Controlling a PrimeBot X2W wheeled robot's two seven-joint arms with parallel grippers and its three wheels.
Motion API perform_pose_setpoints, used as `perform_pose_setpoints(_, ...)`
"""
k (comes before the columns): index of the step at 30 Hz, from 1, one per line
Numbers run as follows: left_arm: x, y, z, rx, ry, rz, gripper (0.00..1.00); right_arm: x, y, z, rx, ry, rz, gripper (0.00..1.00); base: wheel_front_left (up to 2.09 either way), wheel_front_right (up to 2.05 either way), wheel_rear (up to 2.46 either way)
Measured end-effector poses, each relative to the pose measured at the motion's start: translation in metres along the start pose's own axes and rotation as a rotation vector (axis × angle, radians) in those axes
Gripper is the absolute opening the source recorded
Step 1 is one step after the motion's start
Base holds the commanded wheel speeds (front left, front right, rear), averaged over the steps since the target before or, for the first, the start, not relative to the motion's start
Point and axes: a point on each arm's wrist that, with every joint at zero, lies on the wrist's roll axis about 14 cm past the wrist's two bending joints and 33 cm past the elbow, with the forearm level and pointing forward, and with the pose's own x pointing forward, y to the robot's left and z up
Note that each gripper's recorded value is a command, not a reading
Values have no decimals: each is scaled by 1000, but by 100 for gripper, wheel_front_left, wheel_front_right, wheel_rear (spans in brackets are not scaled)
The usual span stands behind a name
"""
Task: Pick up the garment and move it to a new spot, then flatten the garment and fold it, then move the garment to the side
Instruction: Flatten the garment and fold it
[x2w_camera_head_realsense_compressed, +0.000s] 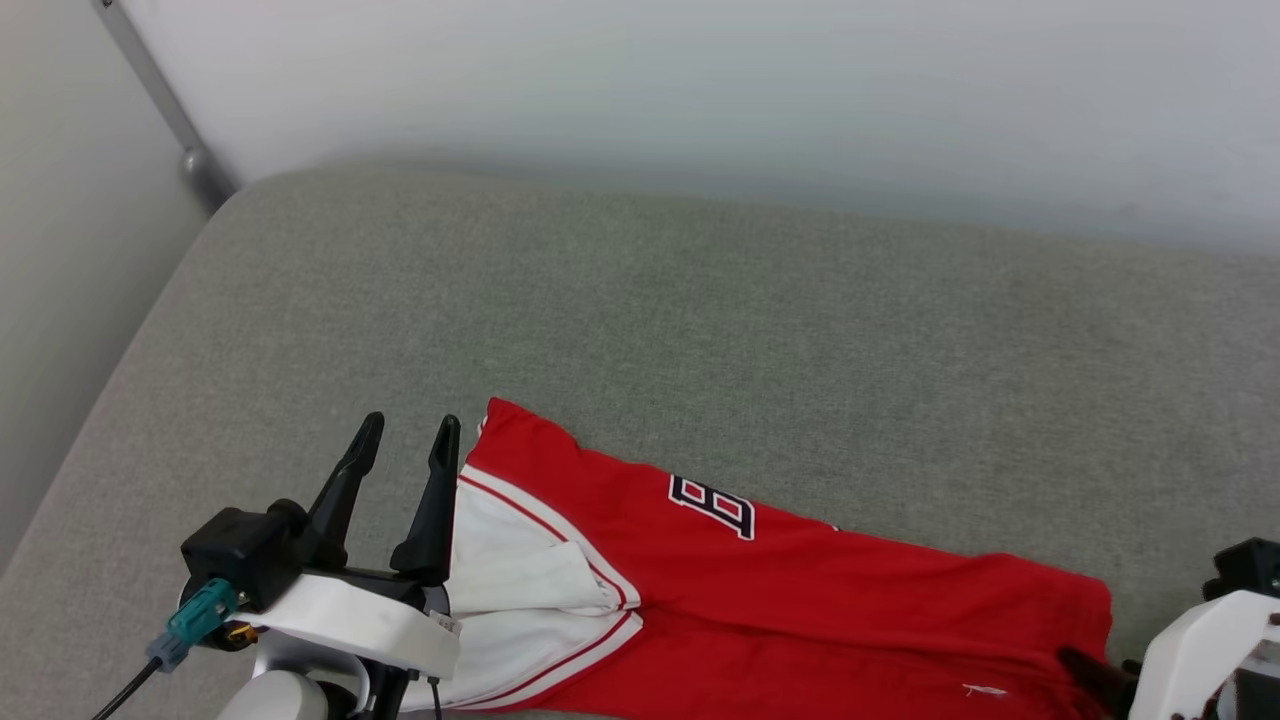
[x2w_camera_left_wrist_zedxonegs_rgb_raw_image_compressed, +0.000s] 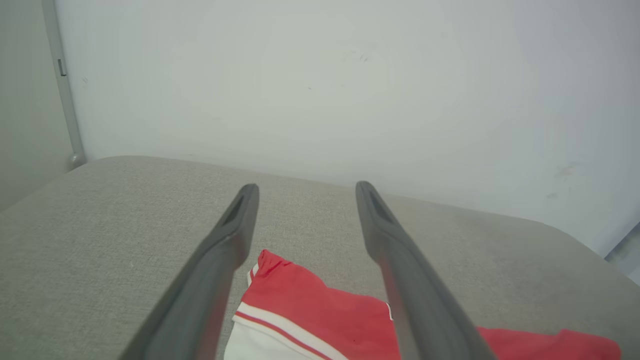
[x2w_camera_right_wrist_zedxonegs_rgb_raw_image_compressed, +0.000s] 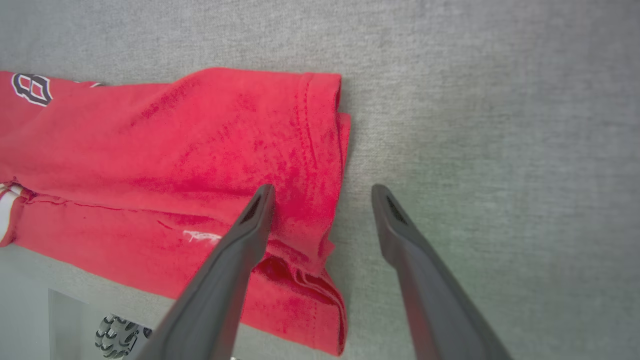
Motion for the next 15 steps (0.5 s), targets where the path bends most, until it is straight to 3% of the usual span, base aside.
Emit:
perform_pose_setpoints(8, -1, 3, -13, 24, 39, -7, 100, 30, 13, -27, 37, 130, 44, 100, 0, 0, 0)
perform_pose_setpoints(9, 0, 3, -13, 26, 39, -8, 100, 31, 14, -28, 44, 137, 48, 69, 0, 0, 0)
perform_pose_setpoints(10, 0, 3, -13, 29, 39, -10, 100, 32, 14, -29, 45, 143, 52, 45, 0, 0, 0)
perform_pose_setpoints(11, 0, 3, -13, 31, 38, -12, 100, 32, 16, -29, 45, 144, 57, 9, 0, 0, 0)
perform_pose_setpoints(12, 0, 2, -13, 34, 39, -14, 100, 32, 17, -29, 49, 144, 62, 0, 0, 0, 0)
perform_pose_setpoints(15, 0, 0, -15, 50, 51, -29, 100, 29, 19, -27, 53, 128, 72, 0, 0, 0, 0)
